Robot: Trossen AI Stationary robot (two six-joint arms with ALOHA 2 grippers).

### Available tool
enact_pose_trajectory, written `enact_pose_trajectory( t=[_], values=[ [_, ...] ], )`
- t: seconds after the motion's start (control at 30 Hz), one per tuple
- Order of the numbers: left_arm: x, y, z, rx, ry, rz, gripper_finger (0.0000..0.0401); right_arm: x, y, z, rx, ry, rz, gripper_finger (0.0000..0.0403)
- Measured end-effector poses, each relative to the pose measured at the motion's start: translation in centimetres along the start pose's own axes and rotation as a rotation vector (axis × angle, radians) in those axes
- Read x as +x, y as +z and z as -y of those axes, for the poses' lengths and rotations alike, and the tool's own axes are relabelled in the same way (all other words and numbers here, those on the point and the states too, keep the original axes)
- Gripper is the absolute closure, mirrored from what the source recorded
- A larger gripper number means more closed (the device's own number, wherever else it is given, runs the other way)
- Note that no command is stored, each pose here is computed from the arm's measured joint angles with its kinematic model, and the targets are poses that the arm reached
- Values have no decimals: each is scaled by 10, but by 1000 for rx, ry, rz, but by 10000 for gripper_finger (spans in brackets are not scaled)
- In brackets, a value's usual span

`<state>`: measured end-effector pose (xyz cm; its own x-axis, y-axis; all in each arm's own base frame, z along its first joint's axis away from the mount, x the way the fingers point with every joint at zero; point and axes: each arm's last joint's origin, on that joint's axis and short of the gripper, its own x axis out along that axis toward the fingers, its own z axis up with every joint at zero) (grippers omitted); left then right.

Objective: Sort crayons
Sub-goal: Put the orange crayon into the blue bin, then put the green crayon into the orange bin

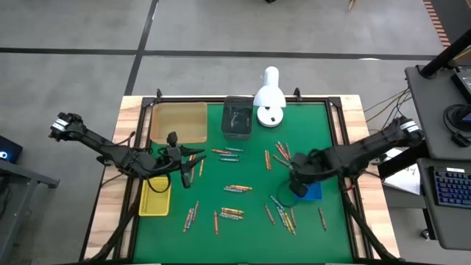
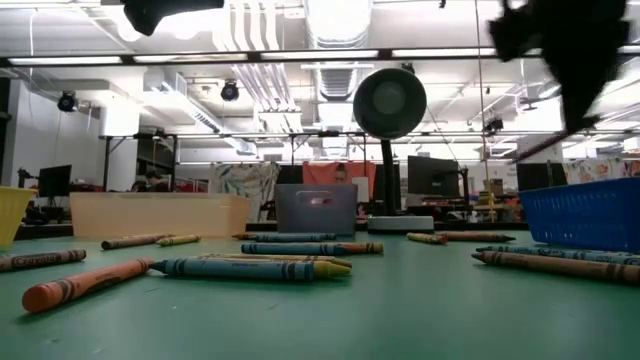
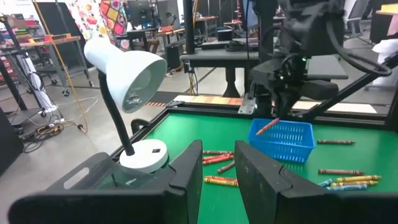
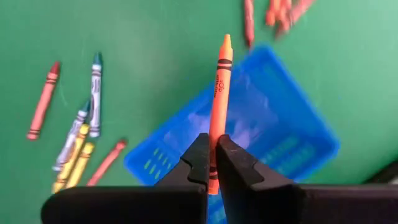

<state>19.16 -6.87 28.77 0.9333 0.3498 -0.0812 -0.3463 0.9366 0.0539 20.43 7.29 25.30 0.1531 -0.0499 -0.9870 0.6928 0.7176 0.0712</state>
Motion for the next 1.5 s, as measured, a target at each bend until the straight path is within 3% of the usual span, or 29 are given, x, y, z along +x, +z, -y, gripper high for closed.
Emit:
enact_pose_trajectory(
  t=[0.2, 0.37, 0.7, 0.83, 1.07, 1.5],
  values=[
    [4, 2, 4, 30, 0, -4, 324, 19, -32, 5, 283, -75, -3, 391],
    [9, 6, 9, 63, 2, -8, 324, 32, -40, 4, 334, -138, 14, 391],
    [19, 6, 19, 116, 3, -33, 324, 50, -40, -3, 336, -231, 16, 388],
    [20, 4, 20, 117, 3, -39, 324, 54, -40, -5, 334, -244, 14, 367],
    [20, 4, 20, 110, 4, -37, 324, 52, -39, -5, 321, -222, 22, 318],
    [20, 3, 19, 2, 7, -45, 324, 36, -34, -9, 217, -152, 97, 312]
  ],
)
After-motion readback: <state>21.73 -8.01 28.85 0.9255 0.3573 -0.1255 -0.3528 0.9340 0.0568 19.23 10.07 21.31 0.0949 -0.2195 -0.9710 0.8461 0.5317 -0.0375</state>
